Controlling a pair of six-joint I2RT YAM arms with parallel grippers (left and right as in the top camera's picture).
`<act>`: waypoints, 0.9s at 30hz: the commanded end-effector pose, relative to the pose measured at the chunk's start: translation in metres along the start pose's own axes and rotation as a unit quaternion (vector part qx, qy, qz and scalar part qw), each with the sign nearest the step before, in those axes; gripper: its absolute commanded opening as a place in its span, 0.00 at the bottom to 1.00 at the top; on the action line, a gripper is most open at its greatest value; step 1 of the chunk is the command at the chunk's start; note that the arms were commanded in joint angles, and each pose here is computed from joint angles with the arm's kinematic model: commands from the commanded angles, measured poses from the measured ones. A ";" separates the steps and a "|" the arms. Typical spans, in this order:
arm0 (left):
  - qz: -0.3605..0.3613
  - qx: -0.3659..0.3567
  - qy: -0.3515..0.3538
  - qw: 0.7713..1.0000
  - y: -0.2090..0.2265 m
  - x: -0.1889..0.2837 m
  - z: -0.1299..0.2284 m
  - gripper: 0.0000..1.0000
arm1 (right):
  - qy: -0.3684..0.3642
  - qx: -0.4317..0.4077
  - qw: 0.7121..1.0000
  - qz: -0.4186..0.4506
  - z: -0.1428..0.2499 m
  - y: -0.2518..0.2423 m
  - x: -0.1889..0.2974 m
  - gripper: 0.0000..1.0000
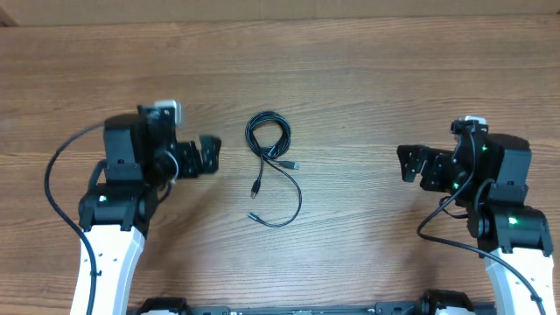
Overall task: Untangle cables
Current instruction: 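Move the left gripper forward and grasp the coiled black cable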
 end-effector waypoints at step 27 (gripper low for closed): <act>-0.074 0.017 0.203 0.976 -0.065 -0.142 0.017 0.86 | -0.033 0.013 0.998 -0.050 -0.016 0.013 0.007 1.00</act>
Point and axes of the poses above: each gripper's point midway between its finger pads, its own x axis back along the fingers, its own y axis along the line the jaws close on, z = x × y, the point moved 9 cm from there along x, back along the fingers, and after that the axes turned 1 degree about x, right-handed, at the moved point
